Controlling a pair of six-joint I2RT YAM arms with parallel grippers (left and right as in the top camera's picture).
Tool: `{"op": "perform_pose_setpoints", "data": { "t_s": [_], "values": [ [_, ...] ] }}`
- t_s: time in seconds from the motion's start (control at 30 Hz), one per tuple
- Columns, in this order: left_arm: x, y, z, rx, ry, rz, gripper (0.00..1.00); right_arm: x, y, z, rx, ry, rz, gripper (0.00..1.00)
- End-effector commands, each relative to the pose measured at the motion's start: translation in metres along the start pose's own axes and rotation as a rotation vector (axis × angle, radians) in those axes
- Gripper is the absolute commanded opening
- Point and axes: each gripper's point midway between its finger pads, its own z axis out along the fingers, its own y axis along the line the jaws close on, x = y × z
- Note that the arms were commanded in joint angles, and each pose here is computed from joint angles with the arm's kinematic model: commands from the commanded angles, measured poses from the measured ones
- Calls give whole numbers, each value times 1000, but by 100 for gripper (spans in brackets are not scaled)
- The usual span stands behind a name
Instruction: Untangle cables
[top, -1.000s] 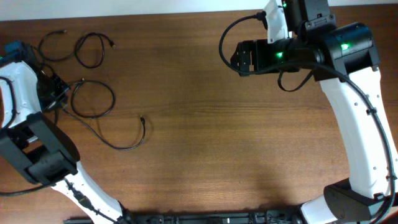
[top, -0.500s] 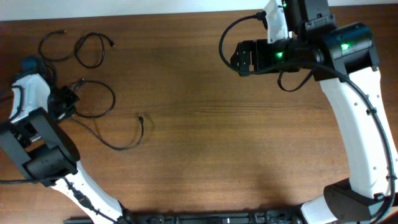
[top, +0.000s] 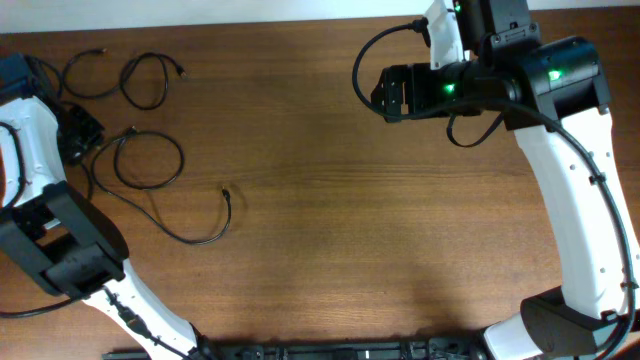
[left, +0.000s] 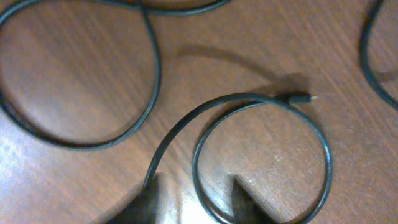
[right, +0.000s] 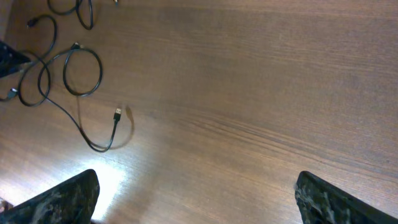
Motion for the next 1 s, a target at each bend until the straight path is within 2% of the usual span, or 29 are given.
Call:
{"op": "perform_pose_setpoints", "data": {
  "t_s": [0.0,0.1,0.13,0.17,0.2,0.27,0.3,0.43,0.57,0.67,0.77,0.83,0.87,0.9,0.97],
  "values": [
    [11,16,3,-61,29,-6,49,-1,1,1,5,-1,-15,98],
    [33,29,26,-105,95,-3,50,-1,1,1,5,-2,-15,98],
    [39,33,34,-111,110,-8,45,-1,1,1,5,-1,-15,98],
    [44,37,42,-115,119,-16,38,-1,1,1,5,-1,-15,98],
    [46,42,49,-117,121,-27,23,-1,1,1,5,-1,-15,98],
    [47,47,57,-117,116,-38,5,-1,1,1,5,-1,-15,98],
    [48,48,60,-116,113,-40,2,-1,1,1,5,-1,-15,99],
    [46,50,73,-108,80,-52,0,-1,1,1,5,-1,-15,98],
    [55,48,93,-89,64,-55,9,-1,1,1,5,-2,-15,98],
    [56,26,91,40,93,-59,12,-1,1,1,5,-1,-15,98],
    [42,0,73,168,78,-21,24,-1,1,1,5,-1,-15,98],
    [20,-6,45,177,24,-6,45,-1,1,1,5,-1,-15,98],
    [7,-8,28,190,-18,-8,88,-1,1,1,5,-2,-15,98],
    [-11,-8,6,205,-78,-12,99,-1,1,1,5,-2,-15,98],
    [-30,-4,-26,221,-148,-25,99,-1,1,1,5,-1,-15,98]
  ]
}}
